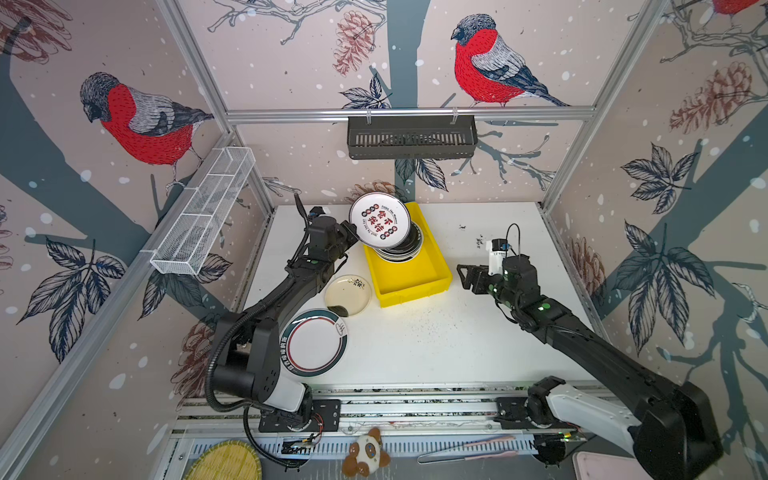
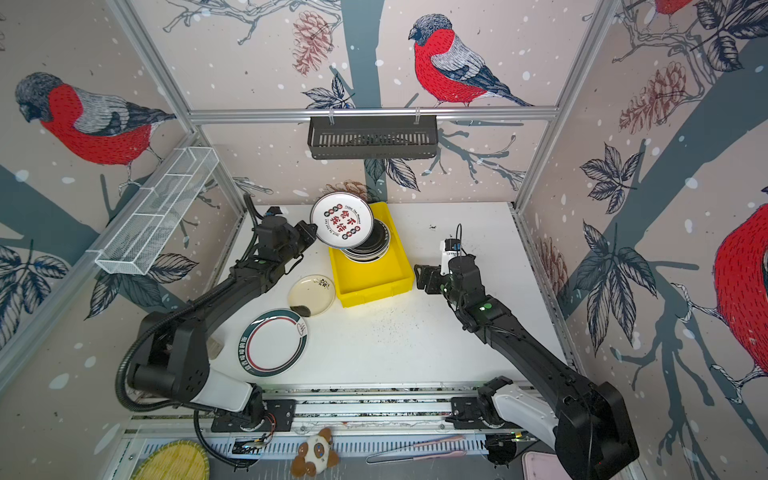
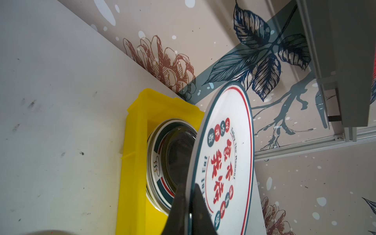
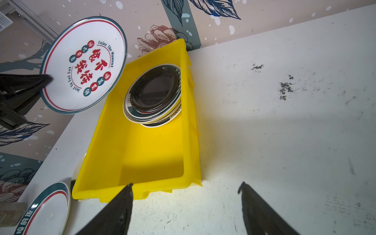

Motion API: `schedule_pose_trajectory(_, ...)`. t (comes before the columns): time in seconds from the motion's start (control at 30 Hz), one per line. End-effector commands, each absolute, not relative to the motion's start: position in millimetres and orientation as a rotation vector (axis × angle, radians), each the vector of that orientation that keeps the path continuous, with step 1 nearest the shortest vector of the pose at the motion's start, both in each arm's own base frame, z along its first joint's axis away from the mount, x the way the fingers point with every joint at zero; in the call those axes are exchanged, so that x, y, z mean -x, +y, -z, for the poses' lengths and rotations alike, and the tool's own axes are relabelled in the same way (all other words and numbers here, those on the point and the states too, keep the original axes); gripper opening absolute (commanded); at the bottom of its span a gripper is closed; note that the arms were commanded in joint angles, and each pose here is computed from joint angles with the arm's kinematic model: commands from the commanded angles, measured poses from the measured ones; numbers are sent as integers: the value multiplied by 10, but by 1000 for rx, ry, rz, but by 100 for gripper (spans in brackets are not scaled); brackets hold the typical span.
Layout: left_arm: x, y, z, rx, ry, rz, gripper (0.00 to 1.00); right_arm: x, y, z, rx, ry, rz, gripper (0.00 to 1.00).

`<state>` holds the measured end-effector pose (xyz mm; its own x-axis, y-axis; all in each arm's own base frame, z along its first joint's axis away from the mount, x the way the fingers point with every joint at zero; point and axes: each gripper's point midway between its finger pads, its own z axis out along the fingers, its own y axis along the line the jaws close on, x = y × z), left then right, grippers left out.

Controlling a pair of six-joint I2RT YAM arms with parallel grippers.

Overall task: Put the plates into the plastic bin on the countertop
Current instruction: 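Lift the 'Enjoy The Moment' plate with the left gripper and lower it into the bin, then release the plate onto the stack and withdraw the left gripper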

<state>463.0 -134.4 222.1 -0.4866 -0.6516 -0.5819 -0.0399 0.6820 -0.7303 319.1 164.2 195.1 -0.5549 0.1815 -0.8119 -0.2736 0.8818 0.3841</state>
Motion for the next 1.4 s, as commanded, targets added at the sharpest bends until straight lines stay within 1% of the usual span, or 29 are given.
schedule_pose_trajectory(0.0, -4725, -1508, -2229, 468, 1977, 842, 0, -3199, 1573, -1933, 38, 2084, -562, 84)
schedule_pose_trajectory(0.17, -4845, -1597, -2012, 446, 2067, 751, 0, -3197, 1544, -1963, 24, 2086, -558, 85)
schedule_pose_trajectory(0.4, -4973, -1633, -1777, 432, 2124, 669, 0, -3197, 1462, -1964, -11, 2084, -535, 88)
schedule_pose_trajectory(0.7, -5089, -1717, -1562, 428, 2170, 677, 0, -3181, 1367, -2047, -49, 2048, -528, 93)
schedule_pose_trajectory(1.1, -5214, -1776, -1329, 415, 2223, 662, 0, -3160, 1333, -2091, -60, 2009, -550, 94)
schedule_pose_trajectory(1.2, -5196, -1747, -1355, 419, 2213, 642, 20, -3163, 1325, -2092, -63, 2009, -549, 94)
schedule_pose_trajectory(1.23, -5189, -1723, -1381, 421, 2205, 631, 29, -3163, 1325, -2090, -62, 2011, -549, 94)
schedule_pose_trajectory(1.27, -5183, -1704, -1416, 421, 2194, 624, 34, -3164, 1323, -2084, -61, 2012, -548, 95)
schedule_pose_trajectory(1.37, -5174, -1708, -1548, 387, 2163, 630, 40, -3165, 1325, -2079, -60, 2013, -550, 95)
